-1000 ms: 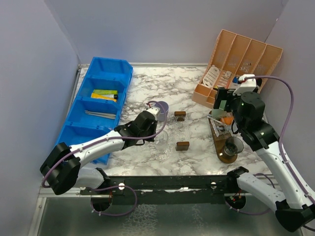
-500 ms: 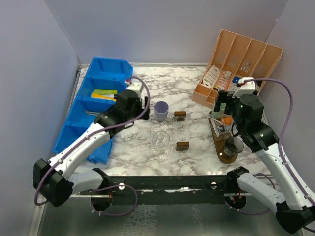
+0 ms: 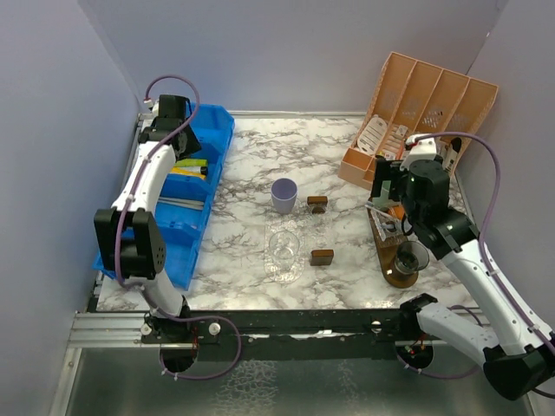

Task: Prepare toiletry sets of a toothbrush and toothpaste on the tray
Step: Place the cup on the tray, then pick up the toothpaste from the storage box.

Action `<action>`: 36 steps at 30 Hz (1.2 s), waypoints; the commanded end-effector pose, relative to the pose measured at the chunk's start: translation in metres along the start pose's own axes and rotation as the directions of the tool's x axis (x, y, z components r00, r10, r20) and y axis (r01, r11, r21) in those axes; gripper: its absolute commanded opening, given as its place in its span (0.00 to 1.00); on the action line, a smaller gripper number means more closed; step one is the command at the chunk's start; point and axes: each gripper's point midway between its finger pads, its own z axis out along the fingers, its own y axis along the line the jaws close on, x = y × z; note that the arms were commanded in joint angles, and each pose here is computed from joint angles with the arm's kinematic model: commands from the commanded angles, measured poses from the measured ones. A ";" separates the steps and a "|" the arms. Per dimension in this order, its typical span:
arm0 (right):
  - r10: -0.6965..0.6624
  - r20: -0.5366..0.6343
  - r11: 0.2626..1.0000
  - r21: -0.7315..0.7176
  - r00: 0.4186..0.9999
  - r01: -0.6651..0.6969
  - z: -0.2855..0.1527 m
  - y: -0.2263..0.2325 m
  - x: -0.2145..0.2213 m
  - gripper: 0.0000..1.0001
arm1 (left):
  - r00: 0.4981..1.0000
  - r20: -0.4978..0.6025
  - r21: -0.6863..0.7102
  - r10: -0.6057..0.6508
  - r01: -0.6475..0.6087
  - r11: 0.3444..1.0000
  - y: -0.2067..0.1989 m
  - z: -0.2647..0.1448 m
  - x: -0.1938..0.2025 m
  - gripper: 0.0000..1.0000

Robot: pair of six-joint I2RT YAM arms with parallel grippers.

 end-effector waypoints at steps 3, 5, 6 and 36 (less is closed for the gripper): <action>-0.007 0.015 0.999 0.037 1.000 0.007 0.012 -0.001 -0.008 1.00 | 0.979 -0.045 -0.112 -0.201 0.195 0.974 0.011 0.044 -0.015 0.40; -0.008 0.009 0.999 0.040 1.000 0.008 0.015 0.001 -0.008 1.00 | 0.962 -0.045 -0.152 -0.270 0.260 0.953 0.015 0.060 -0.016 0.35; -0.010 0.003 0.999 0.040 1.000 0.010 0.017 0.001 -0.007 1.00 | 0.952 -0.052 -0.170 -0.303 0.290 0.942 0.015 0.067 -0.014 0.34; -0.189 -0.009 0.977 0.102 0.982 0.189 0.045 -0.005 -0.002 1.00 | 0.775 -0.138 -0.533 -0.617 0.467 0.706 0.051 0.161 0.071 0.41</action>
